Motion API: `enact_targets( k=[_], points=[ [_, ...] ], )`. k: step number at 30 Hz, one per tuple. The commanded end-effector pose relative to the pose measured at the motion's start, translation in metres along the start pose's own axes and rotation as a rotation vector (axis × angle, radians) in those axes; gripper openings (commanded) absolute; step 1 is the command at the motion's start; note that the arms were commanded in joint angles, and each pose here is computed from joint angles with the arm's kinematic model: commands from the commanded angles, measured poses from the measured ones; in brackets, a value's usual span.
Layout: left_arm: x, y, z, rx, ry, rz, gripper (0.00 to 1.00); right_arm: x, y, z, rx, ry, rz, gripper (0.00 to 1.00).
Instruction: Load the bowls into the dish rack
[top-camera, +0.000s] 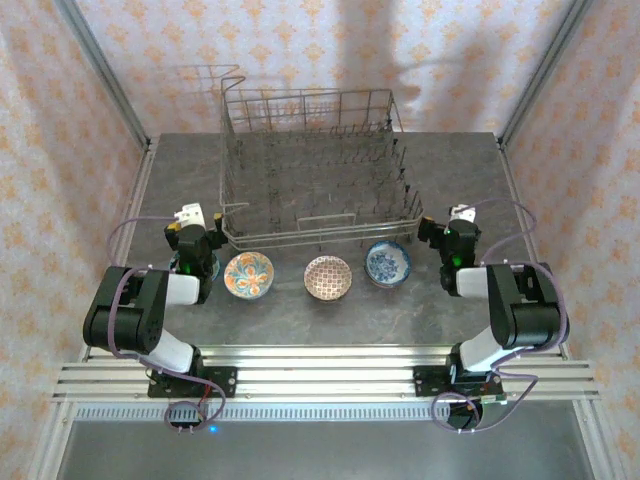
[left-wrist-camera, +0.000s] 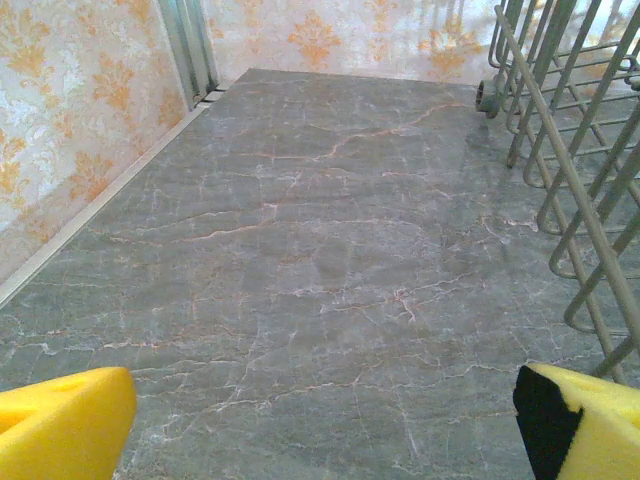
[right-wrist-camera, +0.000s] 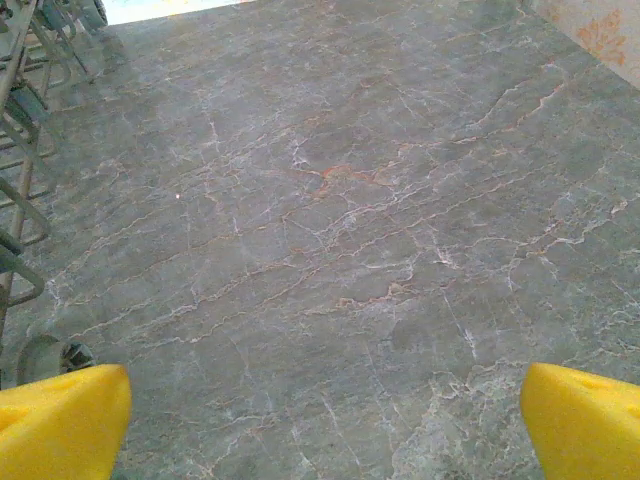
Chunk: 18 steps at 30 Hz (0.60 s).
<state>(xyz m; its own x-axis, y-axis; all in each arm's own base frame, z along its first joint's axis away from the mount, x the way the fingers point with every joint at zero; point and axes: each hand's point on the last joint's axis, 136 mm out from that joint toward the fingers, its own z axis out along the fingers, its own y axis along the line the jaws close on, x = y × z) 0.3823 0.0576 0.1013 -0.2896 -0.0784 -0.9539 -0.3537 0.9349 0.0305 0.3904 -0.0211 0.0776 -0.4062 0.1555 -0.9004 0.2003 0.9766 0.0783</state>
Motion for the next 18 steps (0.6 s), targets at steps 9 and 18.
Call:
enact_targets(
  k=[9, 18],
  points=[
    [0.0001, -0.0104, 0.0028, 0.043, 0.012, 0.026, 0.99, -0.0113, -0.0002, 0.0005, -0.001, -0.033, 0.006, 0.99],
    [0.0, -0.0133, 0.0031, 0.06, 0.016, 0.029, 0.99, -0.0115, 0.0001, 0.0006, -0.002, -0.033, 0.006, 0.99]
  ],
)
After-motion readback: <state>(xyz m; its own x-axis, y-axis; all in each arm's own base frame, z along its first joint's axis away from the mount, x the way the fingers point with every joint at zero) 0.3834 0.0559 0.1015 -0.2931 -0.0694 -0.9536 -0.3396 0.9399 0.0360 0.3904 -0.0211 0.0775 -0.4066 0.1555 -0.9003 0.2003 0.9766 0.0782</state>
